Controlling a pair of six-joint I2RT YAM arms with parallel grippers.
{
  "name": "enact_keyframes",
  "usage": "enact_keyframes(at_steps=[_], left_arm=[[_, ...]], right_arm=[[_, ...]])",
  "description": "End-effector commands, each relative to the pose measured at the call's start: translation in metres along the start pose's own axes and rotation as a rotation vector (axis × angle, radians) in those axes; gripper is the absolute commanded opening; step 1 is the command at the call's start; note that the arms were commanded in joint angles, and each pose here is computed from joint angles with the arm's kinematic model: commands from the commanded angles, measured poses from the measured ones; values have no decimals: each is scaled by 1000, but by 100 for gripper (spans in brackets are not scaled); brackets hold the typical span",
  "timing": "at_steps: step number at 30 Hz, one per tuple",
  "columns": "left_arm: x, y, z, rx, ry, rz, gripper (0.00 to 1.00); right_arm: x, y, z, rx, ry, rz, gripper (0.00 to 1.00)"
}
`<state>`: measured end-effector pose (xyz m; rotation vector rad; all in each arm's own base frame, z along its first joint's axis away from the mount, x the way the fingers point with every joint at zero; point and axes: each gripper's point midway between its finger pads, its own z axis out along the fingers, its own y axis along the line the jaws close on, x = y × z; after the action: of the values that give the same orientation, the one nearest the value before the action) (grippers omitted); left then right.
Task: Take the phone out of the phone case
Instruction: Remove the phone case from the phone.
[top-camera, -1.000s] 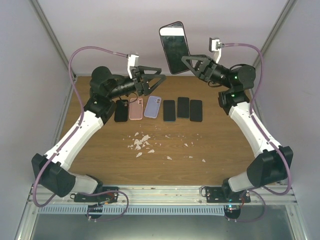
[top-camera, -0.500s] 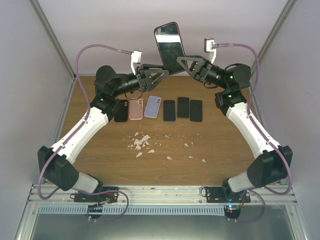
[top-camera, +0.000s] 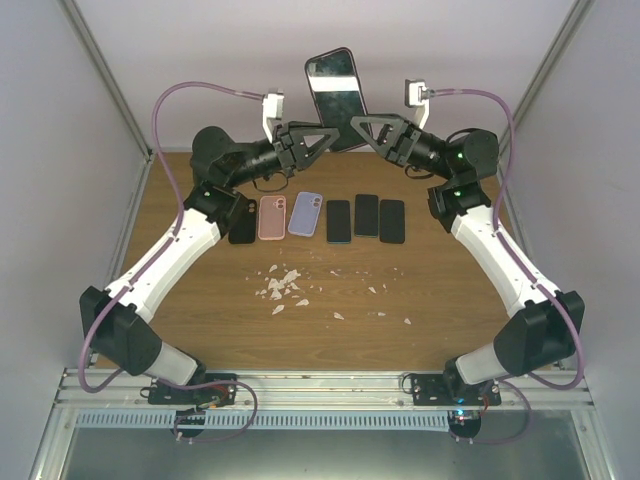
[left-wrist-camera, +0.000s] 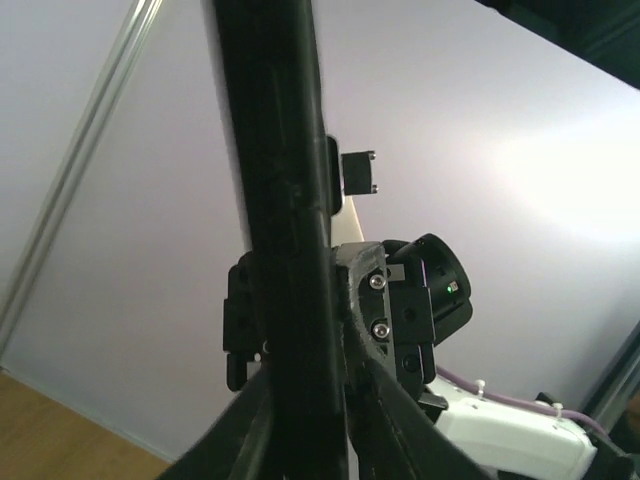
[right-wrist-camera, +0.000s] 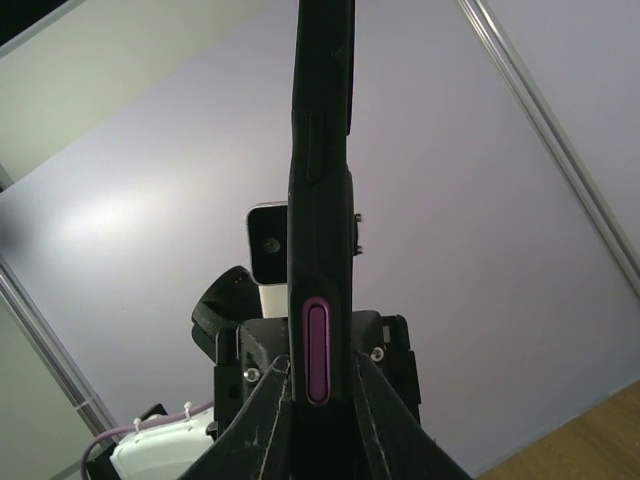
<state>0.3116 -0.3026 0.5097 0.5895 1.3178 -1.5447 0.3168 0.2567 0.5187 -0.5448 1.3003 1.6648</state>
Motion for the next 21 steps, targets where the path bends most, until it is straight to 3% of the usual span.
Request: enact_keyframes(at_steps=[1, 3, 5, 6, 8, 11, 17, 21], left_arm=[[-11, -17, 3, 56, -26, 68, 12], [-9, -15, 2, 47, -18, 72, 0], [-5, -13, 0, 40, -3, 79, 0], [-3, -12, -2, 38, 7, 87, 0], [3, -12, -7, 32, 35, 107, 0], [15, -13, -16, 28, 100, 169, 0], [53, -12, -32, 74, 271, 163, 0], [76, -13, -42, 119, 364, 157, 0]], right_arm=[[-9, 21, 0, -32, -45, -59, 0], [-6, 20, -1, -32, -34, -66, 1], [-1, 19, -3, -29, -14, -76, 5], [1, 19, -5, -24, -2, -84, 12], [5, 15, -9, -9, 27, -111, 38], [10, 8, -17, 30, 79, -165, 55], [25, 3, -27, 88, 225, -302, 71], [37, 0, -34, 112, 299, -365, 73]])
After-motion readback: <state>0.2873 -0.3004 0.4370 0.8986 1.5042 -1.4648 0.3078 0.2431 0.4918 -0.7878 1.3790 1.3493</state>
